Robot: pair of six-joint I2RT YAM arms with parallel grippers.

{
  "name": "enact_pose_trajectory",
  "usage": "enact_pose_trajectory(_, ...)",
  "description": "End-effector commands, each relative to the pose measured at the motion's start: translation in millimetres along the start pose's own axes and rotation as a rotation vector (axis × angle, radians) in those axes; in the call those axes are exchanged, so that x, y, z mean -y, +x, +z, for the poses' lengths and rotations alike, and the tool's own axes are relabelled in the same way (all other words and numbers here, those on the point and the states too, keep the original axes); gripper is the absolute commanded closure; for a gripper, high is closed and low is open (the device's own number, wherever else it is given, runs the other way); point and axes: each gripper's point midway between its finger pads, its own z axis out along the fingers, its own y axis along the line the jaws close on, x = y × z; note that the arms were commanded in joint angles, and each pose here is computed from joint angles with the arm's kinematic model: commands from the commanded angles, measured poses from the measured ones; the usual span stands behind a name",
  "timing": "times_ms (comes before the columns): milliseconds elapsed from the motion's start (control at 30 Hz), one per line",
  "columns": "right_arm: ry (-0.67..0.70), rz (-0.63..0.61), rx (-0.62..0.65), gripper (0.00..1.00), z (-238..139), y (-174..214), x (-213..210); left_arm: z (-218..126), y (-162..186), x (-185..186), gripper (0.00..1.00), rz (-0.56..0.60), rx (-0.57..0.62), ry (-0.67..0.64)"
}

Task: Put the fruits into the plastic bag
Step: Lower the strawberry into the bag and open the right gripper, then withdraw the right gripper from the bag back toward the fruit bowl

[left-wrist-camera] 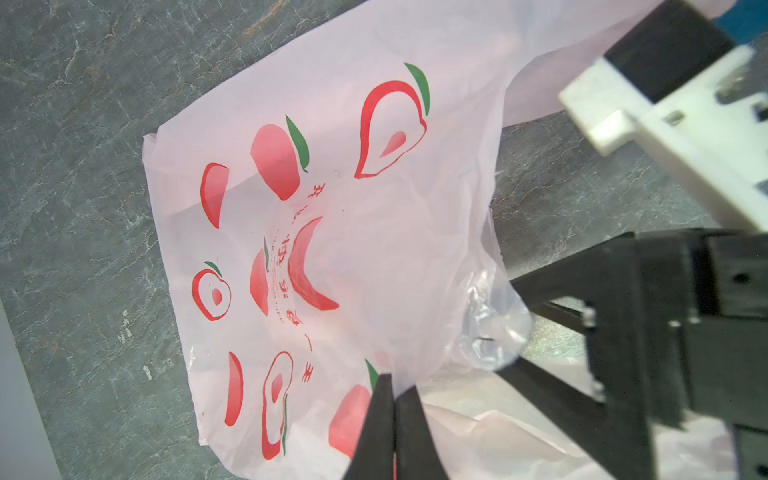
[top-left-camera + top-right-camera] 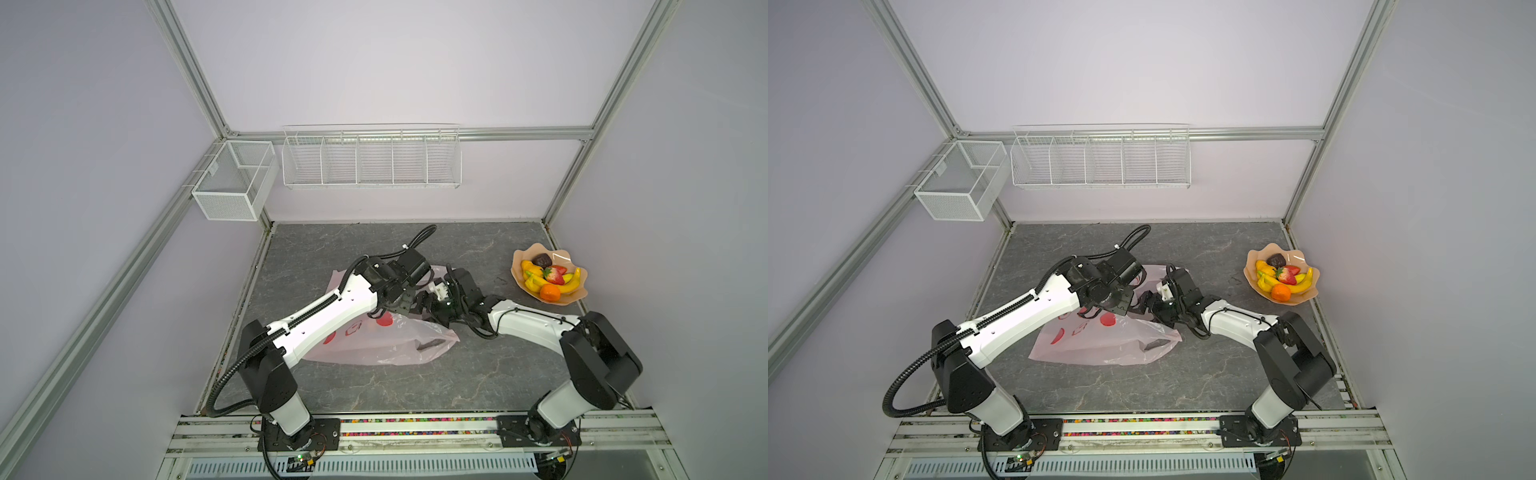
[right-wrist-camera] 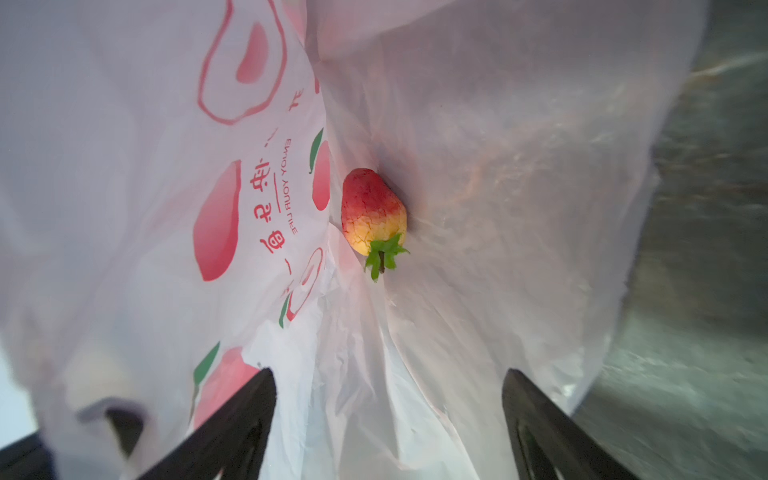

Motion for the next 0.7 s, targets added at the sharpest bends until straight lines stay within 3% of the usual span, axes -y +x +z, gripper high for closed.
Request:
enact_pose_trajectory(0,0.072,0.013,0.018,0.12,-16,1,22,-5,-1,-6,1.0,-0.024,0.019,-0.008)
enact_pose_trajectory(667,0.259,-0.004,0.224,0.08,-133,-27,63,0,-2,0,1.0,-0.023,0.015,0.005)
